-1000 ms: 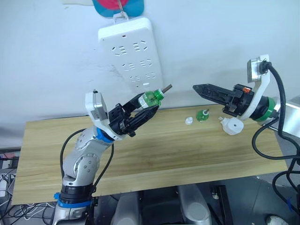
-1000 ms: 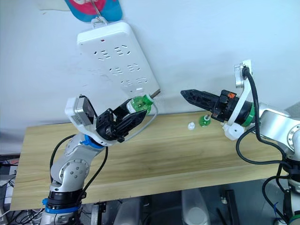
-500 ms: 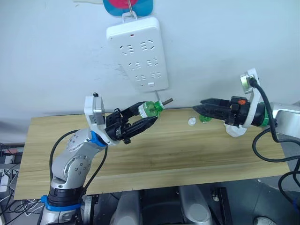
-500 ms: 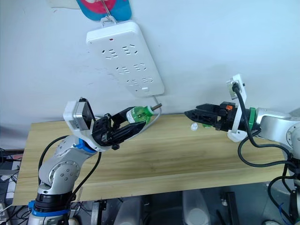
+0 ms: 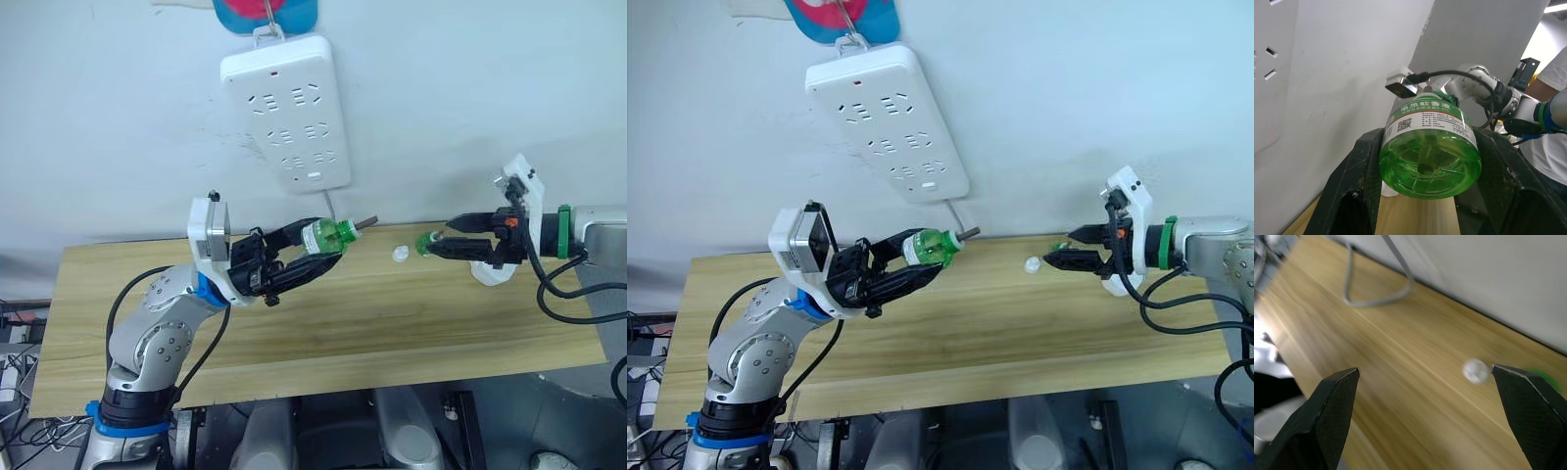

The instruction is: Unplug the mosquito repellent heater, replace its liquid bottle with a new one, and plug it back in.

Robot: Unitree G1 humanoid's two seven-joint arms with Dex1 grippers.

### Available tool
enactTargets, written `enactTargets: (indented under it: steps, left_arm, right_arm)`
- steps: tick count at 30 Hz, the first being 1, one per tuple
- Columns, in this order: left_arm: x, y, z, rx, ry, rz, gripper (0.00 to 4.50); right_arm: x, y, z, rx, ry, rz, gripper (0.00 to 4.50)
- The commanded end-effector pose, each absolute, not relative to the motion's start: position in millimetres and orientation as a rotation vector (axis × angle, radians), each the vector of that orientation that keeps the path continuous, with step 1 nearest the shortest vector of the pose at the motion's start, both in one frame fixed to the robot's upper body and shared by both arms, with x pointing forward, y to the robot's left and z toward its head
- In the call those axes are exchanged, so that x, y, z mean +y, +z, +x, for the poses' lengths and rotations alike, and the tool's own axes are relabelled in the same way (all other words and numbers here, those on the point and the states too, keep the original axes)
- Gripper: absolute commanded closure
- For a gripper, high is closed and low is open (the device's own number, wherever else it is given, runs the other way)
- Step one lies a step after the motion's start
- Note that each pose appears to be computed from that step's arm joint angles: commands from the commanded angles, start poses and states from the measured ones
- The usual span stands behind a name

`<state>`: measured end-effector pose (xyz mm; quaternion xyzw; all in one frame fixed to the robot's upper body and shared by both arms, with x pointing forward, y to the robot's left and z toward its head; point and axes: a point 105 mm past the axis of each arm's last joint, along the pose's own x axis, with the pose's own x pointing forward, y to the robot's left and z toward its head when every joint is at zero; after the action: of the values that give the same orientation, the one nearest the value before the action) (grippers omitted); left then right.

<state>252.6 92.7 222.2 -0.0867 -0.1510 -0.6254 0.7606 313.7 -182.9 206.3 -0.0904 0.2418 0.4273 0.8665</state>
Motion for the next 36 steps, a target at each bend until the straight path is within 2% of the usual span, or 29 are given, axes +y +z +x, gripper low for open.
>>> enactTargets:
  steps: [1,9,15,24,36]
  left_arm:
    - [88.6,226.4,246.7,-0.341,-1.375,-0.144,2.17]
    - [89.7,227.5,245.3,-0.349,-1.405,-0.104,2.17]
    - [89.9,225.9,244.6,-0.347,-1.429,-0.086,2.17]
    - [89.9,225.3,243.5,-0.357,-1.419,-0.093,2.17]
    - [94.3,224.0,240.2,-0.347,-1.409,-0.080,2.17]
  right_arm:
    - [-198.4,215.0,324.5,0.489,0.855,-0.319,0.01]
    - [-237.9,201.7,348.2,0.618,0.755,-0.604,0.01]
    - [-257.6,191.3,349.8,0.710,0.741,-0.713,0.01]
    - [-283.2,163.7,356.5,0.820,0.680,-0.804,0.01]
    - [-294.0,136.9,357.0,0.901,0.634,-0.804,0.01]
